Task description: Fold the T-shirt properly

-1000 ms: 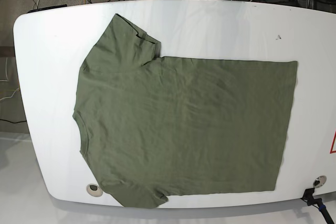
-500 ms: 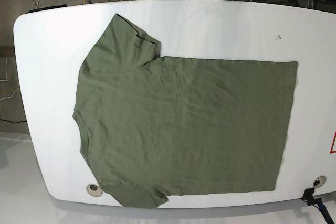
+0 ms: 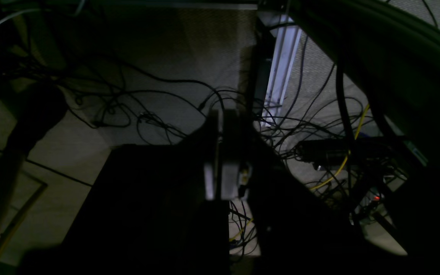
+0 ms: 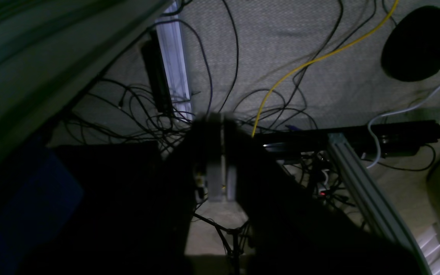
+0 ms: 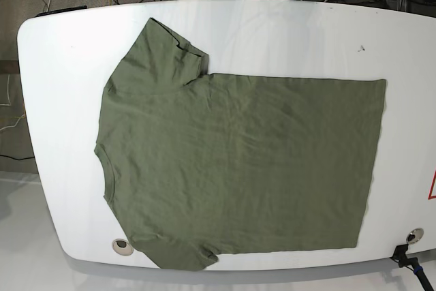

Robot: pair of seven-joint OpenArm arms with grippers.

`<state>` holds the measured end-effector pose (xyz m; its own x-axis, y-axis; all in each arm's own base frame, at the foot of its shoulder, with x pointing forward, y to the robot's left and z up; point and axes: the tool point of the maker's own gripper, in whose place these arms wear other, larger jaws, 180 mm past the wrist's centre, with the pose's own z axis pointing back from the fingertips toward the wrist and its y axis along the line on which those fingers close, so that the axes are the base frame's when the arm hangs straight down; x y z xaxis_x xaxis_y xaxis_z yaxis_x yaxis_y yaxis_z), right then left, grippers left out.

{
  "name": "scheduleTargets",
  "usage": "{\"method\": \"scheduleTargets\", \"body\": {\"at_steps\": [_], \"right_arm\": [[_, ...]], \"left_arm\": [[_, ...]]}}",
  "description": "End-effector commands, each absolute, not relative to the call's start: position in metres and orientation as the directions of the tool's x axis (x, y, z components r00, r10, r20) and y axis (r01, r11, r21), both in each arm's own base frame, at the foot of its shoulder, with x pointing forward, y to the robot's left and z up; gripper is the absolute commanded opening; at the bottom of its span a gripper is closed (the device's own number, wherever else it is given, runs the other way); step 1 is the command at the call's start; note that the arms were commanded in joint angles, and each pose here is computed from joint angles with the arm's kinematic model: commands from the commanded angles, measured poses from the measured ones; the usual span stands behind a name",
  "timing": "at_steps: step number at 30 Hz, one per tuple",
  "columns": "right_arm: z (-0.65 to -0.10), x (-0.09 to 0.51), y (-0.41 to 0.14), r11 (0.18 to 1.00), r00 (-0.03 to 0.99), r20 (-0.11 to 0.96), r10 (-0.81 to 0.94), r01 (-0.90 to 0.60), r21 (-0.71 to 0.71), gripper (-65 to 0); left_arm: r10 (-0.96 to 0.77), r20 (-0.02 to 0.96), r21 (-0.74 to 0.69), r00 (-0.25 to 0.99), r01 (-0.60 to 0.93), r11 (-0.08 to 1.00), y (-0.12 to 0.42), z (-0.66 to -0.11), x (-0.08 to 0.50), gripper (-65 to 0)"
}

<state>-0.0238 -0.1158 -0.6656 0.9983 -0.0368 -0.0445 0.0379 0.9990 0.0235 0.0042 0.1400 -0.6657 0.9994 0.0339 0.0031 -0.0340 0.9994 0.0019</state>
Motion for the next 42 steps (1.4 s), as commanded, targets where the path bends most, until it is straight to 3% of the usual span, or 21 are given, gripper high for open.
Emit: {"method": "scheduleTargets", "body": {"at_steps": [1,22,27,28,42], "right_arm": [[-0.666,-0.021,-0.115,0.999,0.999,-0.037,-0.038,0.039,0.03,-64.6],[-0.665,-0.027,-0.116,0.999,0.998,-0.048,-0.038,0.039,0.032,-64.4],[-0.665,-0.042,-0.122,0.999,0.997,-0.064,-0.036,0.038,0.034,-64.3],[-0.665,-0.031,-0.117,0.999,0.999,-0.035,-0.034,0.036,0.035,-64.2],[-0.665,-0.041,-0.118,0.999,0.999,-0.047,-0.025,0.026,0.027,-64.4]], "left_arm": [[0.039,0.012,0.007,0.999,-0.039,0.999,0.143,-0.666,0.009,-65.0],[0.034,-0.006,0.01,0.999,-0.034,0.999,0.145,-0.666,0.002,-65.0],[0.032,-0.024,0.021,0.999,-0.032,0.999,0.153,-0.665,-0.023,-65.0],[0.032,0.024,0.016,0.999,-0.032,0.999,0.151,-0.665,-0.003,-65.0],[0.026,0.017,0.022,0.999,-0.027,0.999,0.155,-0.665,-0.01,-64.7]]}}
